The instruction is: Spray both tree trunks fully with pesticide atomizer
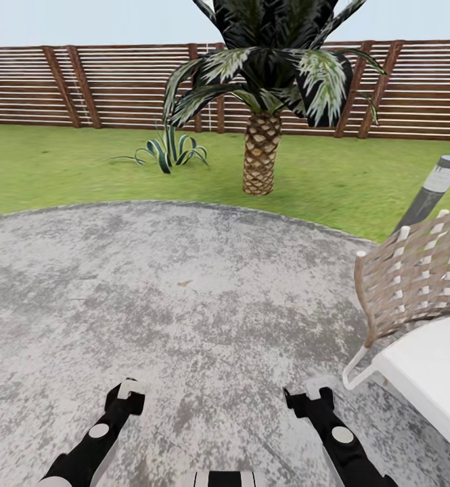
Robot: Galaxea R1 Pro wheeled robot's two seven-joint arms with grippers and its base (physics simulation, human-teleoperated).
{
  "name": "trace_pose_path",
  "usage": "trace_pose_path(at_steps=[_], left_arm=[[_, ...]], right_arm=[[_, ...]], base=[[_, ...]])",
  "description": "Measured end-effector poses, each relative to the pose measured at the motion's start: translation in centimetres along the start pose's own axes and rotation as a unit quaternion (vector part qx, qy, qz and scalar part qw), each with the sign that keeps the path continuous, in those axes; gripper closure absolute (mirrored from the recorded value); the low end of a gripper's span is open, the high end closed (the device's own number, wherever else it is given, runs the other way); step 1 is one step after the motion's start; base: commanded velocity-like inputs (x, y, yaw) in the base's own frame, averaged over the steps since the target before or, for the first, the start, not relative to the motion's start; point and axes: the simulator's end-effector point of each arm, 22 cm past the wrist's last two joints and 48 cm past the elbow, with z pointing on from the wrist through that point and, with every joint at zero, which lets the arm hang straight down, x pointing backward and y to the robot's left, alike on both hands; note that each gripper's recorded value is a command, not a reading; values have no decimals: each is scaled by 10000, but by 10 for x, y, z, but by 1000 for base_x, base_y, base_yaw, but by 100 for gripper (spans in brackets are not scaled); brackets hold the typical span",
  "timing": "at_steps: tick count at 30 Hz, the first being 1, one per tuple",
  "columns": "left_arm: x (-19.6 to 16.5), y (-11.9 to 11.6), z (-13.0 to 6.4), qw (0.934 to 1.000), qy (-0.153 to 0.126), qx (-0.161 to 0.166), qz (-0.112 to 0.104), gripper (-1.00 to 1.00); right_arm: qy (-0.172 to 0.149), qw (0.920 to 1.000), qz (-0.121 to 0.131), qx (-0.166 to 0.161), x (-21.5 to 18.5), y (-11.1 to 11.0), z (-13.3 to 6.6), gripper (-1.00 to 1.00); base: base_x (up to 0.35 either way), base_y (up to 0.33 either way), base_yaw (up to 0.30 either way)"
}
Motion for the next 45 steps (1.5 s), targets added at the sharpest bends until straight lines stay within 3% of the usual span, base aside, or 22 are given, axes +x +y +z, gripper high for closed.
trace_pose_path(at_steps=[7,12,19,23,28,33,45], left_arm=[[-10,6,-9,9999,-96,-46,-32,100],[-1,10,-20,9999,-68,-88,-43,100],[25,12,-41,9999,59,-148,-55,100],[52,17,-58,9989,206,-250,-338,100],[68,18,-68,9974,270,-318,-582,100],[80,16,-80,9973,260,-316,-604,100],[62,21,-96,9972,274,-323,-610,100]], right_arm=[[-2,9997,-182,-177,3,18,-11,-100],[239,9990,-308,-232,37,24,-21,-100],[390,9963,-675,-348,90,33,-34,-100],[148,9962,-749,-431,109,32,-43,-100],[173,9961,-751,-433,135,26,-54,-100],[195,9964,-709,-421,133,24,-60,-100],[203,9962,-701,-481,110,29,-74,-100]], base=[[0,0,0],[0,0,0],[0,0,0],[0,0,0],[0,0,0],[0,0,0],[0,0,82]])
